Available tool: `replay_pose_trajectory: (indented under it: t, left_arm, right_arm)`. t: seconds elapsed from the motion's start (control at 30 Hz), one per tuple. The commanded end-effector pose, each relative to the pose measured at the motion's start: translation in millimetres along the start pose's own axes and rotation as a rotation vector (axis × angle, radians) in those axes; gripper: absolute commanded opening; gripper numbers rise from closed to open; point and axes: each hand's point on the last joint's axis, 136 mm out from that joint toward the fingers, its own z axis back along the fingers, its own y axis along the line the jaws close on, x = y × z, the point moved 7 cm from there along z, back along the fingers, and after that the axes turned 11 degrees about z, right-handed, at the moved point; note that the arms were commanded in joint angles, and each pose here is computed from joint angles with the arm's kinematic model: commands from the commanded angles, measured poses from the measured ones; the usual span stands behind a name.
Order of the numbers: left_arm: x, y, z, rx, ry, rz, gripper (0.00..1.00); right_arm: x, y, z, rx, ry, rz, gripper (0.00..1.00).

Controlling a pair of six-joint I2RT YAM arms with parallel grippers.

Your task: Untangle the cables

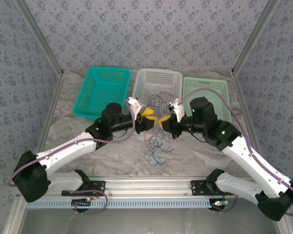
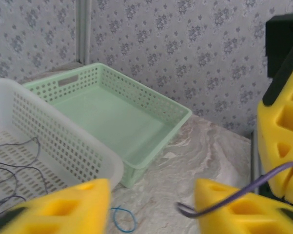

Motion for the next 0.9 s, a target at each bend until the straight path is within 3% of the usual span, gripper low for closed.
replay_pose_trajectory:
  t: [0.0,0.17,0.53,0.6,0.77,0.87]
  left_arm:
    - [14,-10,-3,-0.037,-0.002,-0.034,0.25]
    - [16,-8,-2,-0.007,0.009,-0.028,0.00]
    - [15,-1,-3,0.141,0.051,-0.011,0.00]
    - [14,1,-5,0.189,0.070,-0.020,0.00]
    - [12,-1,-13,0.240,0.130,-0.027,0.00]
    - [15,-1,-17,0.243,0.146,-0.002,0.00]
  right_arm:
    - [-3,-2,0,0.014,0.006,-0.016,0.00]
    - [-9,-16,-2,-0.069,0.053,-0.049,0.00]
    - [-19,-43,-11,-0.221,0.214,-0.088,0.01]
    - [-19,-50,-10,-0.262,0.237,-0.098,0.07]
    - [-16,-58,-13,-0.320,0.227,-0.118,0.38]
    - [-16,-60,-16,-0.329,0.209,-0.120,0.51]
